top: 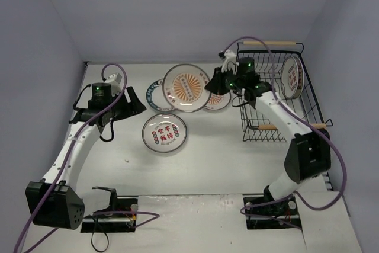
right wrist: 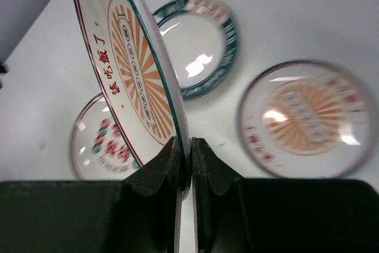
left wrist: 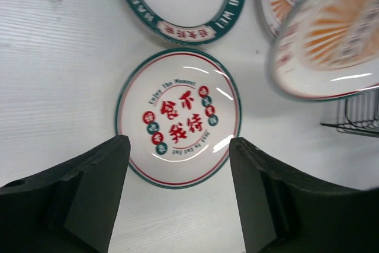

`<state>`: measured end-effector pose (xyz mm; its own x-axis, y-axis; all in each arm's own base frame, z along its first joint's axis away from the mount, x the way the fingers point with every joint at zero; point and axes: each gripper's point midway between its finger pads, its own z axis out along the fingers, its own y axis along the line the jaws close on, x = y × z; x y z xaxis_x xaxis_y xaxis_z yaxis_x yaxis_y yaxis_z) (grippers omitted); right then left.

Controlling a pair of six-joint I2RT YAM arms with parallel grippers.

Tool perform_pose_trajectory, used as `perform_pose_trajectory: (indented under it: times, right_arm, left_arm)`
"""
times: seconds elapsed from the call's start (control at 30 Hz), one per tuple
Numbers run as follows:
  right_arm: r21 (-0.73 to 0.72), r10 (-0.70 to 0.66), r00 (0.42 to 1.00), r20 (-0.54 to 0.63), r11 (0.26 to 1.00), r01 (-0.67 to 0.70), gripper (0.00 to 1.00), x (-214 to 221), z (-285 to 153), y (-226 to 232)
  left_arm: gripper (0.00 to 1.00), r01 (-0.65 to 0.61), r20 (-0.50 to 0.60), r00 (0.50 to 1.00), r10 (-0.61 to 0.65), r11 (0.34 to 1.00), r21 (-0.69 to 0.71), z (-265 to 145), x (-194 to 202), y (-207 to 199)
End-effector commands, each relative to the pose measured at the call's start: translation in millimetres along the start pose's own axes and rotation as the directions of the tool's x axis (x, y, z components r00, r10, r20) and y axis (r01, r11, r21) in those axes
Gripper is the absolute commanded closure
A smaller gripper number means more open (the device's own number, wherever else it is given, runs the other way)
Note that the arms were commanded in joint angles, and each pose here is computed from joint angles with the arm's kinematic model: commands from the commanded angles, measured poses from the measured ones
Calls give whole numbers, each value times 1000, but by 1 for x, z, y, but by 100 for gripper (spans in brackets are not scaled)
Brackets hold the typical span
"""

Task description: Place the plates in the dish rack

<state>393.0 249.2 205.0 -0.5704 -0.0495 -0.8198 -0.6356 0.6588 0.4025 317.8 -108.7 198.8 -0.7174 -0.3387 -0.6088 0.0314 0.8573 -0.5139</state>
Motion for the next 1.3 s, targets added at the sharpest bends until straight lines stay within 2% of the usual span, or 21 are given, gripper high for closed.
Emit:
perform_pose_trajectory:
  times: [0.0, 0.07, 0.1, 0.2, 0.23, 0.3, 0.4, 0.63, 0.77, 0.97, 1.1, 1.27]
  right_arm:
    - [318, -265, 936, 232, 930, 184, 100, -122, -84, -5]
    - [461, -342, 914, 217, 861, 213, 100, -145, -116, -15]
    - [590, -361, 910, 203, 787, 180, 100, -153, -135, -34]
    - [779, -410, 899, 153, 610, 146, 100, -170, -182, -64]
    - [846, -405, 905, 129, 521, 113, 100, -171, -201, -79]
    - [915, -395, 914, 90, 395, 80, 100, -175, -233, -104]
    - [955, -367, 929, 46, 289, 67, 100, -168, -259, -136]
    - [987, -254, 967, -26, 144, 65, 100, -136, -275, -211]
    - [990, -212, 975, -61, 111, 86, 100, -123, -268, -237]
    - [992, -180, 977, -118, 14, 123, 100, -110, -278, -275]
    - [992, -159, 979, -128, -6, 128, 100, -103, -279, -291]
    - [989, -116, 983, -144, 13, 146, 100, -85, -265, -310]
  left_arm:
    - [32, -65, 30, 997, 71, 985, -161, -10, -18, 22]
    - [31, -68, 0, 998, 70, 971, -228, -10, -14, 34]
    - [31, -74, -11, 997, 74, 966, -247, -10, -12, 38]
    - [30, -94, -57, 995, 80, 946, -311, -10, -3, 50]
    - [30, -110, -70, 993, 92, 940, -322, -10, 0, 50]
    - [30, -135, -91, 990, 109, 921, -366, -10, 4, 57]
    - [29, -160, -115, 986, 124, 900, -406, -9, 9, 61]
    - [29, -176, -164, 979, 118, 896, -407, 1, 19, 60]
    - [28, -180, -169, 978, 120, 897, -404, 1, 20, 60]
    - [28, -180, -175, 977, 118, 901, -396, 4, 24, 61]
    - [28, -179, -185, 976, 112, 901, -394, 7, 27, 62]
    - [28, -174, -195, 975, 102, 900, -399, 10, 31, 64]
